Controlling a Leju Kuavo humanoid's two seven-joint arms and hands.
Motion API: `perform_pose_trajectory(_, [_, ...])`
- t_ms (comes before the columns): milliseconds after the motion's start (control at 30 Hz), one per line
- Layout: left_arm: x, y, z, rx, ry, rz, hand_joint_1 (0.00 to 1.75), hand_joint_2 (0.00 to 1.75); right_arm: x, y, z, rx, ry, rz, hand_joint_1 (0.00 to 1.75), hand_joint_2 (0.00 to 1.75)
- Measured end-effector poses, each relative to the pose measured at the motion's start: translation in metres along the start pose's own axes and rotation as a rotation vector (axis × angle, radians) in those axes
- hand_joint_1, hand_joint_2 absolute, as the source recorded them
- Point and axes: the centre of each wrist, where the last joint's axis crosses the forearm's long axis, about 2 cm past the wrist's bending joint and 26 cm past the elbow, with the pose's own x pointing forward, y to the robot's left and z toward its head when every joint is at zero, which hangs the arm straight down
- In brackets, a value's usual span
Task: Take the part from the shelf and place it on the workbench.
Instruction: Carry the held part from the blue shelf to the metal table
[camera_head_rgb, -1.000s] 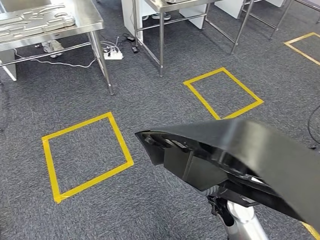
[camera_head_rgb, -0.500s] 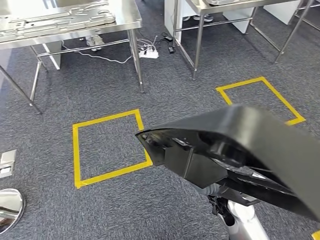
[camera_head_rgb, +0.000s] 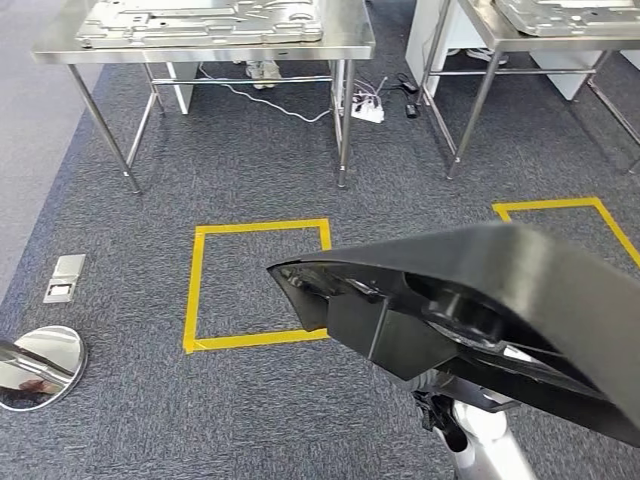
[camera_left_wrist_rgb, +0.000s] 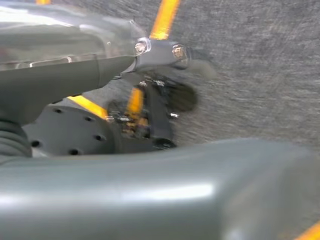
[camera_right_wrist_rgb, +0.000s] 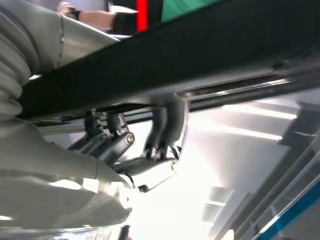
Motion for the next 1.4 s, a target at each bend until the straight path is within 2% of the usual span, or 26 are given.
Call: perform_pose_trajectory(1400, [-0.0023, -0.0018, 0.0009, -0.008, -0.002, 0.083, 0.00, 1.75, -0.0043, -0.0031, -0.0013, -0.001, 0.037, -0.013, 1.75, 1.75])
